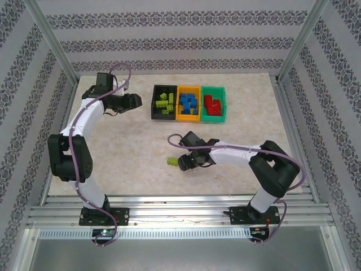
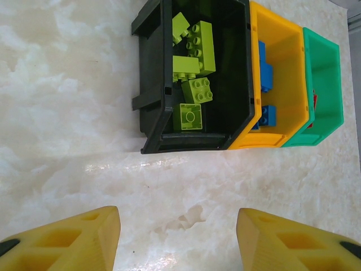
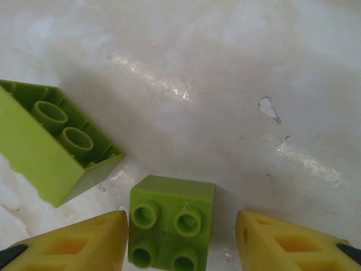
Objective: Sort the legos into containers by color
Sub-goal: Pick up the lego from the bottom-center of the table.
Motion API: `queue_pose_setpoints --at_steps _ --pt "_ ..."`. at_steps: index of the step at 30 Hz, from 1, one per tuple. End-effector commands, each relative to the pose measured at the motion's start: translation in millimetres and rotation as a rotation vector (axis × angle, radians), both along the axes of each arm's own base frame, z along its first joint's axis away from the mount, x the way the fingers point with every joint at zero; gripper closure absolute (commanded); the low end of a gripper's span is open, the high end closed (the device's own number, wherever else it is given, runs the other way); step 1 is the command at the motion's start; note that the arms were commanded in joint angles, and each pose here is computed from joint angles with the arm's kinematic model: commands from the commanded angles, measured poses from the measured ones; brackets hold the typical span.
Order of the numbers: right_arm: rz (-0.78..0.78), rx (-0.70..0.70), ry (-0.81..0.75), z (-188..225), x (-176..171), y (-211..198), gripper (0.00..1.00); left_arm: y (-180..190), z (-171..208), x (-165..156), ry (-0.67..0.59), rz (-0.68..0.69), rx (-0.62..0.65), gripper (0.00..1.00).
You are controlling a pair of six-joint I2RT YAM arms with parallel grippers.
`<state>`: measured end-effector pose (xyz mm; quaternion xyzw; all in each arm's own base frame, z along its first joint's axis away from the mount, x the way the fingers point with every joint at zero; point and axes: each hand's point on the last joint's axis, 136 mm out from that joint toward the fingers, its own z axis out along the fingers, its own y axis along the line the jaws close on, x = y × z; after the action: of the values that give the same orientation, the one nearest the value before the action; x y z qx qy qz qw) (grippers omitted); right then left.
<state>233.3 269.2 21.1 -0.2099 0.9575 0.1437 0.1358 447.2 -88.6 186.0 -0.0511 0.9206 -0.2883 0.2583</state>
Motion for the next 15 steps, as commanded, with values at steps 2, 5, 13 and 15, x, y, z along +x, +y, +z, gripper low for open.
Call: queue_pose_setpoints --at_steps 2,5,13,15 --pt "0.020 -0.026 -0.021 1.9 2.8 8.6 0.46 0.1 7.9 2.4 -0.033 0.000 -0.020 0.43" --pt "0.022 -0.041 -0.011 -2.9 2.2 8.4 0.48 0.6 8.2 2.3 -0.034 0.000 -0.017 0.43" --pt "0.005 -0.046 -0.012 -5.3 1.6 7.9 0.62 -0.3 8.6 1.9 -0.034 -0.003 -0.021 0.43" --pt "0.005 -0.041 -0.017 -1.9 2.7 9.0 0.64 0.1 9.2 1.8 -0.036 -0.003 -0.021 0.43"
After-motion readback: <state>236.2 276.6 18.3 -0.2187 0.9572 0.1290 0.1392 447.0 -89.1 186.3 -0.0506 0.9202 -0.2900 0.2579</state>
